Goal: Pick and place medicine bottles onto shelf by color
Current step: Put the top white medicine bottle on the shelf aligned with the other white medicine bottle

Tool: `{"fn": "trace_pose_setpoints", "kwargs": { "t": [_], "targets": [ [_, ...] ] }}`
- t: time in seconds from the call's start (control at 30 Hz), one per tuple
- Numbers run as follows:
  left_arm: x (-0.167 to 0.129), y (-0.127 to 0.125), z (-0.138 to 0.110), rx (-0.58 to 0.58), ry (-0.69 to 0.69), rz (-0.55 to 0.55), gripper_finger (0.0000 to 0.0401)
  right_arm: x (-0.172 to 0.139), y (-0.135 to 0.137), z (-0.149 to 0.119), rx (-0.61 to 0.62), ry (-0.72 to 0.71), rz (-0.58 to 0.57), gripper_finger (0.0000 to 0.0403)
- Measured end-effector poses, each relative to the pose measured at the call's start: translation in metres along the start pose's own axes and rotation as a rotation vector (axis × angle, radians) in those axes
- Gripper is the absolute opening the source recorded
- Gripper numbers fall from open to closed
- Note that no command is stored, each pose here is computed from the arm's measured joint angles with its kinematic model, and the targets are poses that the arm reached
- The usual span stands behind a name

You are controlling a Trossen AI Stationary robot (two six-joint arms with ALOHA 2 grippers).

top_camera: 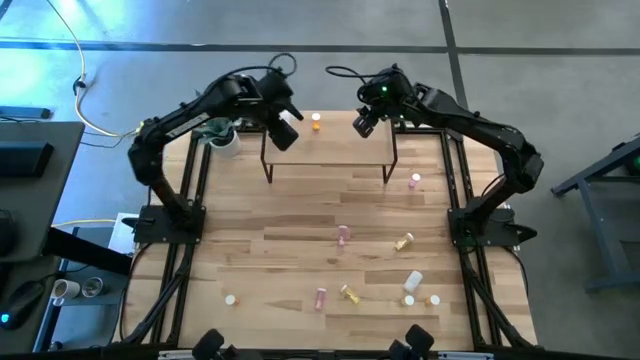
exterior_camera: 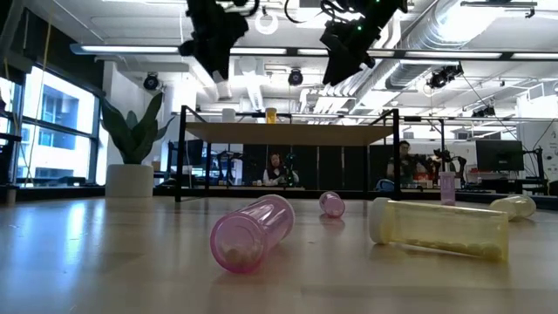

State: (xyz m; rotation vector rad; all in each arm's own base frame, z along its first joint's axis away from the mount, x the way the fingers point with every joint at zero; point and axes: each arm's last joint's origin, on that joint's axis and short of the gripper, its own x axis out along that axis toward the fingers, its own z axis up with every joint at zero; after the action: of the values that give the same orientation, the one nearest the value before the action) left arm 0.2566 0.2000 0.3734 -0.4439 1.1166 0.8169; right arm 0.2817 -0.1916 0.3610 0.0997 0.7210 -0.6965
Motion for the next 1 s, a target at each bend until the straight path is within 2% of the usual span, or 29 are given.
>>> {"fn": "trace_pose_setpoints", "kwargs": {
  "t": [0.33, 0.77, 1.0],
  "targets": [
    [0.031, -0.007, 0.006, -0.033, 0.116, -0.016, 0.0138, 0.0, 0.0, 0.0, -0.033, 0.0, 0.009, 0.0151],
    [0.054, -0.002, 0.012, -0.098, 0.173, -0.001, 0.0138, 0.0, 0.001, 0.0, -0.034, 0.0, 0.012, 0.0151],
    [0.055, 0.001, 0.012, -0.123, 0.178, -0.022, 0.0138, 0.0, 0.001, 0.0, -0.034, 0.0, 0.012, 0.0151]
  ]
}}
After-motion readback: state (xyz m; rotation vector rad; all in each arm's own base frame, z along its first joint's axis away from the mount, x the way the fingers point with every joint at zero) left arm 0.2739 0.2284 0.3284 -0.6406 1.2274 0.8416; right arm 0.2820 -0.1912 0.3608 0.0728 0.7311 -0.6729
